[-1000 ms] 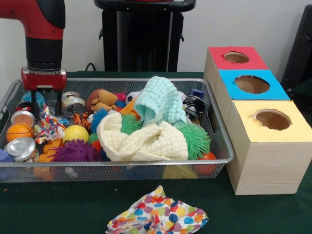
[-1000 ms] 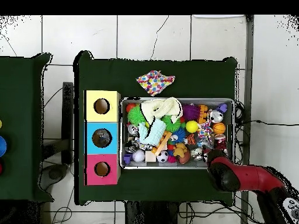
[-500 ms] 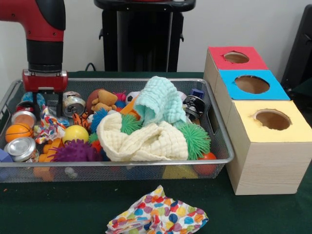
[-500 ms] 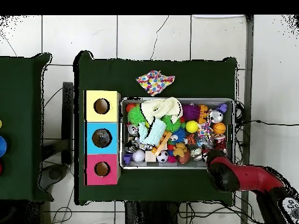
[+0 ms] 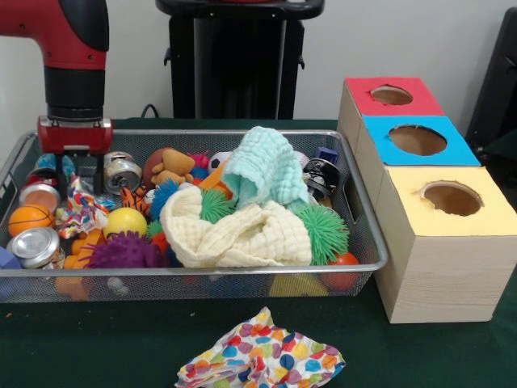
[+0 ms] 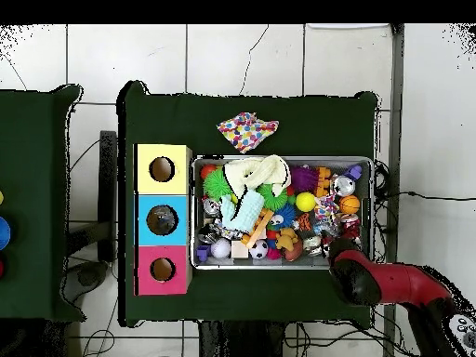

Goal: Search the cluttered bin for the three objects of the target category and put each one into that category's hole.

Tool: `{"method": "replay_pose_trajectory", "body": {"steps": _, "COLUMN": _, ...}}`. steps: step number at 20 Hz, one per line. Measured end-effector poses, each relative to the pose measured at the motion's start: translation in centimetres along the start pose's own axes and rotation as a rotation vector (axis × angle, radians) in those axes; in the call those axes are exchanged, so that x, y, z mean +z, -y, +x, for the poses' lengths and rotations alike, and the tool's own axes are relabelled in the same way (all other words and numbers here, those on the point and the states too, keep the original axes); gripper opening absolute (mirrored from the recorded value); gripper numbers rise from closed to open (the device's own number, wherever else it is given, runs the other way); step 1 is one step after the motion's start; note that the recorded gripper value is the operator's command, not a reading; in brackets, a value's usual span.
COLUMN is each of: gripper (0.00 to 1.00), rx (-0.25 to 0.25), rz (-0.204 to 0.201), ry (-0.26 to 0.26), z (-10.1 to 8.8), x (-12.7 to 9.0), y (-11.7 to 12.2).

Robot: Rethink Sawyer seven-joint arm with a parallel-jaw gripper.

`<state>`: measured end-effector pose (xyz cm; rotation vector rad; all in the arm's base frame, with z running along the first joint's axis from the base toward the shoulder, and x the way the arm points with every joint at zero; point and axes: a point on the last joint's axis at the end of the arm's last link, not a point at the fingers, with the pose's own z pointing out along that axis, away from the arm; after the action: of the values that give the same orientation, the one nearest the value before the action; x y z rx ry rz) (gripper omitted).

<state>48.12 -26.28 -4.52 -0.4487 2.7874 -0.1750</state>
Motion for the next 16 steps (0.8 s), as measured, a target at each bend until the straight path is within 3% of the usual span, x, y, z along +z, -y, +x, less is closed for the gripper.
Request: {"method": "replay_pose_trajectory", "body": {"steps": 16, "gripper": 0.0, "rx": 0.034, "rz": -0.002, "ry": 0.021, "z": 0.36, "x": -0.14, "y": 0.91}}
